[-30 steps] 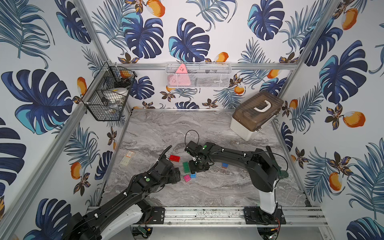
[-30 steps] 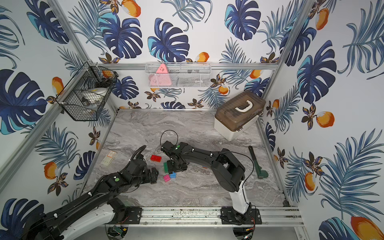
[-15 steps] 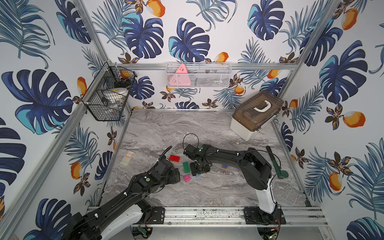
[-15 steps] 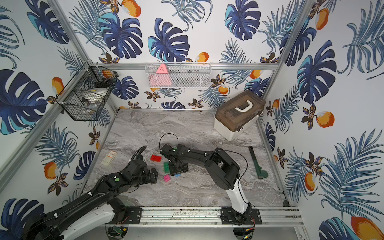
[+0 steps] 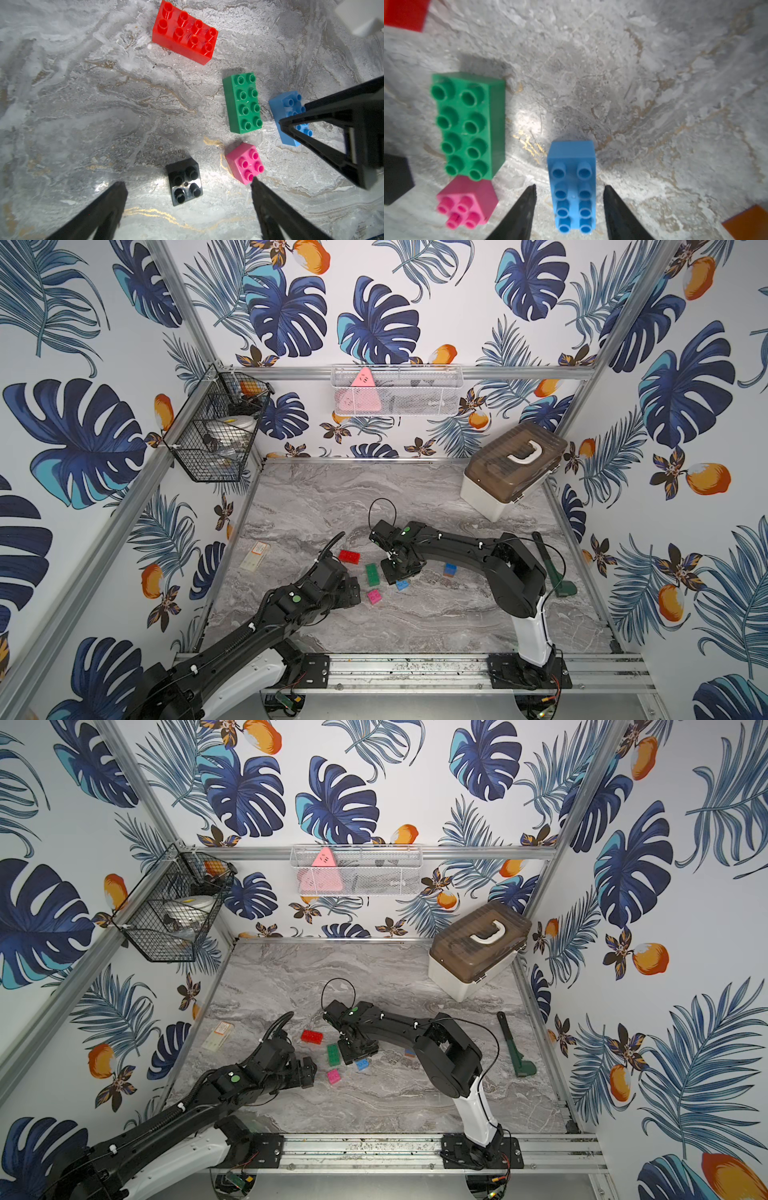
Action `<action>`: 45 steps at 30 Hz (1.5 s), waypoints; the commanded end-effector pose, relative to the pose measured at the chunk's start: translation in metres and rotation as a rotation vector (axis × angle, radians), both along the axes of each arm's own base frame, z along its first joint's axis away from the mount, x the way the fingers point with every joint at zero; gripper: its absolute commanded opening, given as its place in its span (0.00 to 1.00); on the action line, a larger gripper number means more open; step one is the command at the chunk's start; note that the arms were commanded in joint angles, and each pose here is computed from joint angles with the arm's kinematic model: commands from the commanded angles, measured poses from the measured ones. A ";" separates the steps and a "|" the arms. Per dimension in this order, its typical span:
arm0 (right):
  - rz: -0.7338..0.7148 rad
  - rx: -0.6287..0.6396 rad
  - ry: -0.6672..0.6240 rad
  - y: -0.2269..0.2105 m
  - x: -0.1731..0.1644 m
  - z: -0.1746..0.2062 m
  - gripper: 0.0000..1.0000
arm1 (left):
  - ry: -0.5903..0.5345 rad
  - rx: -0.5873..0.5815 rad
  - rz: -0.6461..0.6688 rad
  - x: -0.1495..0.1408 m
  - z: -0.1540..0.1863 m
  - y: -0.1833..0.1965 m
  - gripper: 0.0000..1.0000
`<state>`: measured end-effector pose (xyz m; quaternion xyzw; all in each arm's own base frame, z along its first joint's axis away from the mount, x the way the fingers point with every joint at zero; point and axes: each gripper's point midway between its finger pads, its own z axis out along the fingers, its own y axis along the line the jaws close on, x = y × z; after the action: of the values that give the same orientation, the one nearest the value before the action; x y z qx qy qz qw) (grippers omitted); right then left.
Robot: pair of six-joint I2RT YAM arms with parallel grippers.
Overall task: Assemble a spoon with lego
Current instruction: Pick up the lego brick from the center of the board, then assemble the lego brick with the lego brick.
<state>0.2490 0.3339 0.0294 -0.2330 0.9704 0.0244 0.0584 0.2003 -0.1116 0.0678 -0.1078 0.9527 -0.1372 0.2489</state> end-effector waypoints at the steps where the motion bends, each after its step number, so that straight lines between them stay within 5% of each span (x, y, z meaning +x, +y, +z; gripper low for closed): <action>1: 0.033 -0.037 -0.007 -0.003 0.002 -0.002 0.54 | -0.012 -0.002 0.000 0.002 0.003 -0.001 0.99; 21: 0.086 -0.103 -0.070 -0.019 0.008 0.022 0.27 | -0.012 -0.012 -0.025 0.007 0.005 -0.007 0.99; 30: 0.254 -0.118 -0.142 -0.065 0.015 0.090 0.22 | -0.009 -0.056 -0.084 0.011 0.006 -0.025 0.99; 37: 0.356 -0.109 -0.086 -0.125 0.021 0.098 0.22 | -0.011 -0.076 -0.147 0.018 0.008 -0.047 0.99; 45: 0.468 -0.067 -0.116 -0.135 0.030 0.099 0.23 | -0.011 -0.086 -0.233 0.032 0.014 -0.078 0.99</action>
<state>0.2778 0.1969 0.1330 -0.4126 0.9052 -0.0145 0.1008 0.2254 -0.1769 0.0737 -0.0223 0.9564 -0.1870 0.2231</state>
